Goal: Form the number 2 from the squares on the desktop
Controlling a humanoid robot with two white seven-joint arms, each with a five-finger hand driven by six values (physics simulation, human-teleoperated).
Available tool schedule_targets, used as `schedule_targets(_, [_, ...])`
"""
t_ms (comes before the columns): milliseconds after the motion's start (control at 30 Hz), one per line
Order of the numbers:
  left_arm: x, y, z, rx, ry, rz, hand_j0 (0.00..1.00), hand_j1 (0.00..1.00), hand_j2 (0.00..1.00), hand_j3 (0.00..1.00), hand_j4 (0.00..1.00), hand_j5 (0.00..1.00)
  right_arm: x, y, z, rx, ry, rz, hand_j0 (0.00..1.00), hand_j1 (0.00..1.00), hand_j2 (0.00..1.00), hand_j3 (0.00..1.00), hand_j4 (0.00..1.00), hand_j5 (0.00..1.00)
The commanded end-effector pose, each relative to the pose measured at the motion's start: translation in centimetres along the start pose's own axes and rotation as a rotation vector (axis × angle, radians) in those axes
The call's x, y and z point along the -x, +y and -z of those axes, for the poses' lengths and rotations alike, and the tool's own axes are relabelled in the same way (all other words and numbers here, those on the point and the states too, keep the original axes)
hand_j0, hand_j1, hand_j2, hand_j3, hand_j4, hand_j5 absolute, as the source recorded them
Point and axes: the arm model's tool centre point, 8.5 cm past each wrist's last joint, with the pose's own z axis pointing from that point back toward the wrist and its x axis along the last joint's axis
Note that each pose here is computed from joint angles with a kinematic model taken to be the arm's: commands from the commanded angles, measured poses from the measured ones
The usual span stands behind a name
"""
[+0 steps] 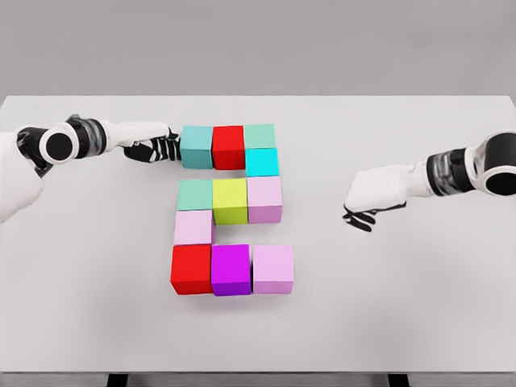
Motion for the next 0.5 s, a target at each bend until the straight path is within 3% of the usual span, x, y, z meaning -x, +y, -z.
schedule_targets(0, [-0.1, 0.0, 0.1, -0.001, -0.004, -0.001, 0.47, 0.47, 0.47, 0.47, 0.47, 0.47, 0.3, -0.3, -0.3, 0.014, 0.009, 0.005, 0.14, 0.14, 0.14, 0.14, 0.14, 0.14])
schedule_targets(200, [0.2, 0.0, -0.1, -0.003, 0.004, -0.006, 0.47, 0.47, 0.47, 0.47, 0.47, 0.47, 0.9, -0.7, -1.0, 0.019, 0.032, 0.002, 0.20, 0.20, 0.20, 0.20, 0.20, 0.20])
schedule_targets(233, [0.3, 0.0, -0.2, -0.002, 0.007, -0.006, 0.47, 0.47, 0.47, 0.47, 0.47, 0.47, 0.9, -0.7, -1.0, 0.019, 0.032, 0.002, 0.28, 0.28, 0.28, 0.28, 0.28, 0.28])
schedule_targets(300, [0.5, -0.1, -0.3, -0.004, 0.009, -0.014, 0.48, 0.48, 0.48, 0.48, 0.48, 0.48, 0.9, -0.8, -1.1, 0.019, 0.034, 0.002, 0.65, 0.65, 0.65, 0.65, 0.65, 0.65])
schedule_targets(367, [0.6, -0.1, -0.3, -0.005, 0.011, -0.016, 0.48, 0.48, 0.48, 0.48, 0.48, 0.48, 1.0, -0.8, -1.2, 0.018, 0.040, 0.000, 0.93, 0.93, 0.93, 0.93, 0.93, 0.93])
schedule_targets(433, [0.9, 0.0, -0.6, -0.009, 0.016, -0.018, 0.52, 0.52, 0.52, 0.52, 0.52, 0.52, 1.0, -0.7, -1.6, 0.015, 0.046, -0.005, 0.94, 0.94, 0.94, 0.94, 0.94, 0.94])
schedule_targets(467, [1.8, 0.2, -1.4, -0.015, 0.035, -0.020, 0.66, 0.66, 0.66, 0.66, 0.66, 0.66, 1.1, -0.6, -1.9, 0.013, 0.052, -0.004, 0.94, 0.94, 0.94, 0.94, 0.94, 0.94])
